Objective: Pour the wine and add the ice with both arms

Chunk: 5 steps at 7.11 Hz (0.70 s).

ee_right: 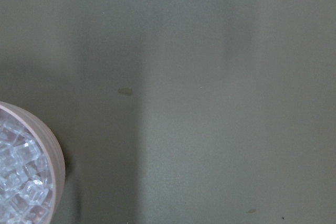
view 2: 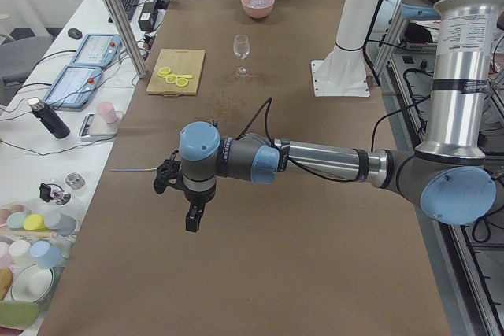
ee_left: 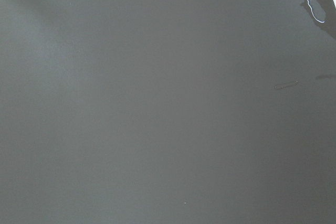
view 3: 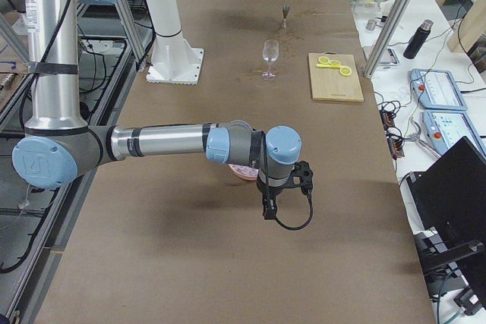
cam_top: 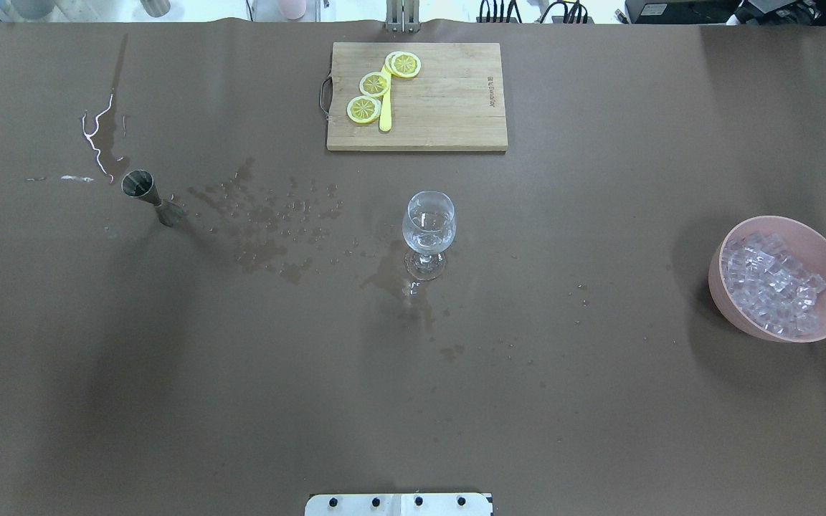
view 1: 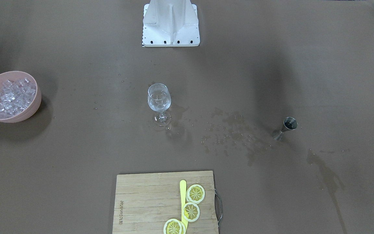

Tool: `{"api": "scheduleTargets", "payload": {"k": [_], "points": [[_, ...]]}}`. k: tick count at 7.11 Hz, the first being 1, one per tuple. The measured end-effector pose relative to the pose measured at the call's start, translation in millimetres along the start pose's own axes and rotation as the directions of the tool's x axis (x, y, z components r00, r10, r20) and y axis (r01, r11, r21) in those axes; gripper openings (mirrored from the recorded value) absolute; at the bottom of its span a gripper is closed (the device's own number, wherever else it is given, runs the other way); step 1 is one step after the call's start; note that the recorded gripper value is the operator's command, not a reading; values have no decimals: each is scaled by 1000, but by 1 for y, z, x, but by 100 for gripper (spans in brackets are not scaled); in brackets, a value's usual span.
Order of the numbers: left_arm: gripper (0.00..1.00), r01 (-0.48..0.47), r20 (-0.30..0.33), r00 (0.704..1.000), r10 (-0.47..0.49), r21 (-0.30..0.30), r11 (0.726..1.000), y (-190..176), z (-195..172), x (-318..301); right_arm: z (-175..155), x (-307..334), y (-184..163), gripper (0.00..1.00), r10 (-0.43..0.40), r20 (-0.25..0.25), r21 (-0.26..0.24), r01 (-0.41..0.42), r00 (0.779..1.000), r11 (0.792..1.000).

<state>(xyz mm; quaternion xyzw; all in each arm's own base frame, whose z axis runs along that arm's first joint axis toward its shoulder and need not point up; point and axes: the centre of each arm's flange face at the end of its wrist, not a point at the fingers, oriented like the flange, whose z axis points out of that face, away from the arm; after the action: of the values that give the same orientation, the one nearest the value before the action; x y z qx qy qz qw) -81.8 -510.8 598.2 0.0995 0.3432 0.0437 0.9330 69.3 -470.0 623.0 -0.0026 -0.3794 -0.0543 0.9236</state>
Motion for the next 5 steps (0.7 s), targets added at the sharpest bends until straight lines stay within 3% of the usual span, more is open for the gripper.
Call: {"api": "scheduleTargets", "payload": {"k": [5], "points": [[98, -65, -10, 998, 65, -15, 998, -16, 12, 30, -2, -2, -2, 100, -2, 1, 4, 2, 1000, 1000]]}}
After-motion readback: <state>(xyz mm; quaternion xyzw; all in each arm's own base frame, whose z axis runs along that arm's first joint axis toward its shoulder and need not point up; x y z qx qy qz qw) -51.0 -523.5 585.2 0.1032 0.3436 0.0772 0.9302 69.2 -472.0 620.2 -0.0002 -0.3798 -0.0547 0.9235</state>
